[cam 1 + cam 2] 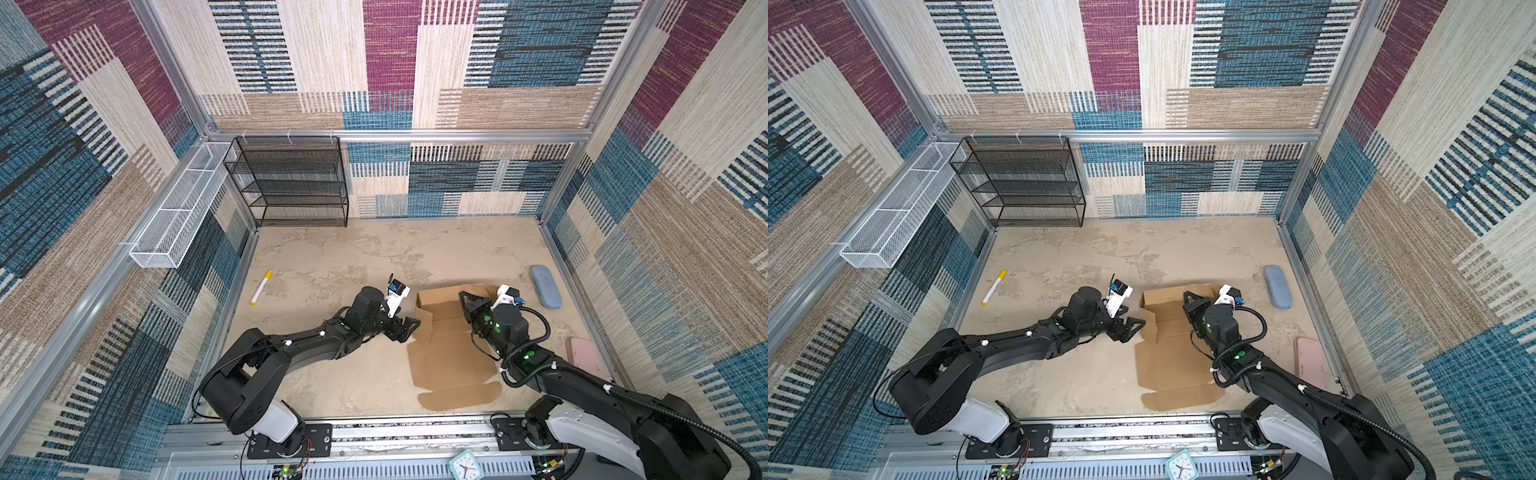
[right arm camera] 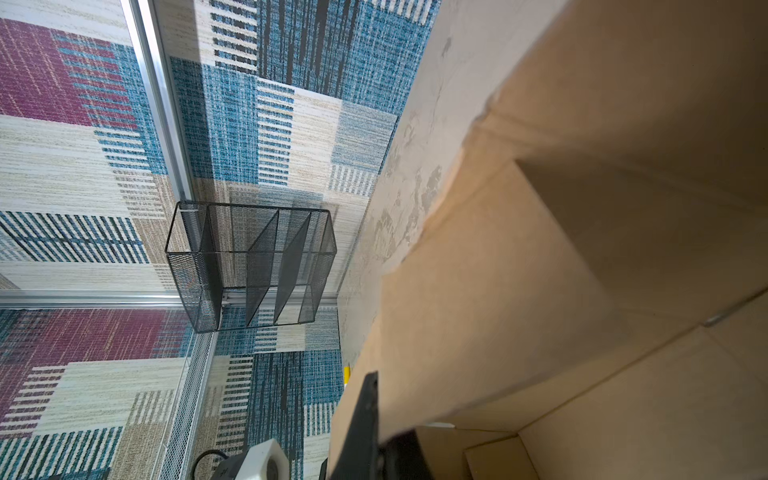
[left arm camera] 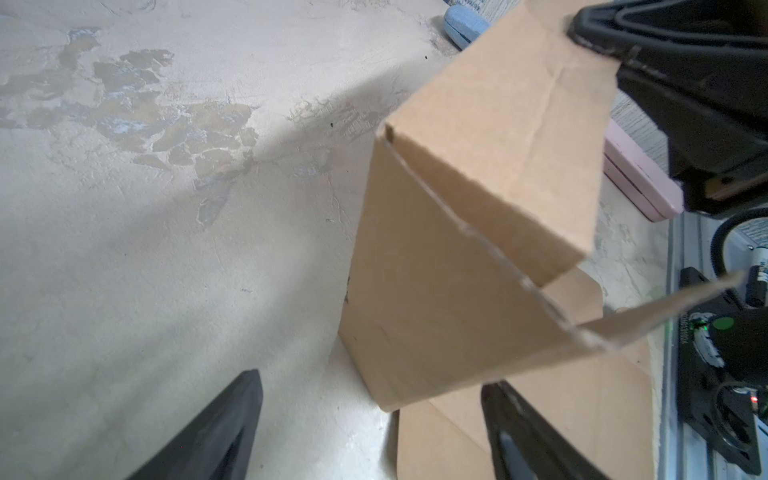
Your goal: Fold the paper box
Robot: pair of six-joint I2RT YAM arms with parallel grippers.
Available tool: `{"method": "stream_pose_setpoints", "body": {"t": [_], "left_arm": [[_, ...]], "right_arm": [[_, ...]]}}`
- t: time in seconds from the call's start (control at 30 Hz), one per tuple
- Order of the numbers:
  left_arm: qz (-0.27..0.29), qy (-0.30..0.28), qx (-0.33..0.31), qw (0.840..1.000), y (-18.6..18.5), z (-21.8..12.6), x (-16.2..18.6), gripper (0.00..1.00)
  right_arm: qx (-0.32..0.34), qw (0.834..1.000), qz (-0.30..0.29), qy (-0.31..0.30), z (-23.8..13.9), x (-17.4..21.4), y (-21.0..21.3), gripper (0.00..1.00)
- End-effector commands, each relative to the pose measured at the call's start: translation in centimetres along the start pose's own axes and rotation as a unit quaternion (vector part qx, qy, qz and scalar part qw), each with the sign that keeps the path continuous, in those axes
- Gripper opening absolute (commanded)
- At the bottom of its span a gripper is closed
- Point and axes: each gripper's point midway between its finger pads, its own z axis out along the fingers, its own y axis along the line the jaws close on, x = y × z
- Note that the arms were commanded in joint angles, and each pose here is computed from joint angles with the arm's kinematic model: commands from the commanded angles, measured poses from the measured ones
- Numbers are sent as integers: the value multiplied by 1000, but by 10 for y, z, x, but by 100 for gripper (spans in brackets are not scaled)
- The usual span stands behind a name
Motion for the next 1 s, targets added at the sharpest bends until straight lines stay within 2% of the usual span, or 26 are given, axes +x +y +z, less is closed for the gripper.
{"method": "stream_pose_setpoints", "body": {"t": [0.0, 0.43, 0.8, 0.97], "left_arm": [[8, -27, -9, 1000, 1, 1, -17, 86], [10, -38, -23, 999, -7, 11, -30, 78], [21, -60, -87, 994, -2, 10, -30, 71], [10, -66, -92, 994, 0, 10, -26, 60]], "right_arm": [[-1, 1000, -8, 4, 0, 1, 3, 0], [3, 1000, 1, 11, -1, 6, 3, 0], [13, 1000, 11, 15, -1, 12, -1, 0], [15, 1000, 13, 16, -2, 13, -1, 0]]}}
